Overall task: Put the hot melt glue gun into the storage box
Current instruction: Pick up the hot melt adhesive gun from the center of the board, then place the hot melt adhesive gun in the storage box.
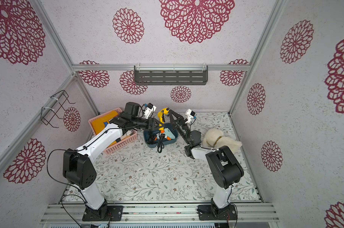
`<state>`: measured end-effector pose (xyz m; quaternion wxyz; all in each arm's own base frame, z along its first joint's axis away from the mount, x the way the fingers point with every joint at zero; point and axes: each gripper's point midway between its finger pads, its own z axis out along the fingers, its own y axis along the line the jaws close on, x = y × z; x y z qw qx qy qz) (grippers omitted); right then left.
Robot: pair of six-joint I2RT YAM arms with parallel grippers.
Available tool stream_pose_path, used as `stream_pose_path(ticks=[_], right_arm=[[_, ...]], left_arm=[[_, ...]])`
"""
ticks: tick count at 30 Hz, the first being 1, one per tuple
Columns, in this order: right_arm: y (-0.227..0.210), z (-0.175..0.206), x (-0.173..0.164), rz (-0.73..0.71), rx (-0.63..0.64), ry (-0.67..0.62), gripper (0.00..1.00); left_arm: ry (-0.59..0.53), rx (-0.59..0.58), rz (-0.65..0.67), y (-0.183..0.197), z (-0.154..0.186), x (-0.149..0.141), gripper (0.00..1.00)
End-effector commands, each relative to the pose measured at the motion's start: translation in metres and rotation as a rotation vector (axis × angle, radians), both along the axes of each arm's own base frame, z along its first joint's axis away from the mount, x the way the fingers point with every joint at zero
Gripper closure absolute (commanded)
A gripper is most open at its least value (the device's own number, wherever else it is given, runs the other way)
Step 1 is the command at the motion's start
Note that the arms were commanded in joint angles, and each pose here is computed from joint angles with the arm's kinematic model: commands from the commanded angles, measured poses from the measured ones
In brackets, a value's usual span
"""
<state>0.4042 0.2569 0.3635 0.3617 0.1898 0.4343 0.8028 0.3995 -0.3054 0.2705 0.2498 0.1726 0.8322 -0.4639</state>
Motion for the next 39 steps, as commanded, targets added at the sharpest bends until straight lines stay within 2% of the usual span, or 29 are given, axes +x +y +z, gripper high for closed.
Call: stream_pose_path(ticks=[1,3,5,7,11,14,18,22,28,35,39], right_arm=[[-0.04,0.06,-0.043,-0.052,0.171,-0.253,0.7],[-0.047,0.064,-0.045,-0.085,0.144,-0.286,0.61],[-0.055,0.068,-0.048,-0.109,0.107,-0.324,0.4],[-0.062,0.069,-0.052,-0.131,0.063,-0.346,0.33],[-0.067,0.065,-0.059,-0.142,-0.072,-0.366,0.33],[-0.059,0.054,-0.068,-0.122,-0.251,-0.378,0.34],[-0.054,0.035,-0.079,-0.113,-0.449,-0.376,0.34],[-0.061,0.026,-0.083,-0.122,-0.556,-0.373,0.34],[-0.076,0.021,-0.087,-0.15,-0.587,-0.358,0.34],[-0.082,0.019,-0.092,-0.156,-0.6,-0.356,0.34],[-0.084,0.018,-0.094,-0.163,-0.596,-0.36,0.34]], left_arm=[[-0.03,0.095,0.022,0.017,-0.005,0.006,0.86],[-0.043,0.139,0.042,0.028,-0.007,0.009,0.87],[-0.069,0.209,0.063,0.041,-0.008,0.015,0.87],[-0.079,0.292,0.067,0.05,-0.015,0.02,0.88],[-0.111,0.428,0.06,0.06,-0.024,0.035,0.88],[-0.128,0.562,0.027,0.063,-0.044,0.046,0.88],[-0.153,0.651,0.017,0.066,-0.06,0.056,0.88],[-0.178,0.73,-0.002,0.063,-0.076,0.064,0.88],[-0.251,0.745,-0.018,0.032,-0.081,0.081,0.89],[-0.354,0.723,0.005,0.013,-0.057,0.094,0.89],[-0.334,0.792,-0.025,0.015,-0.082,0.091,0.89]])
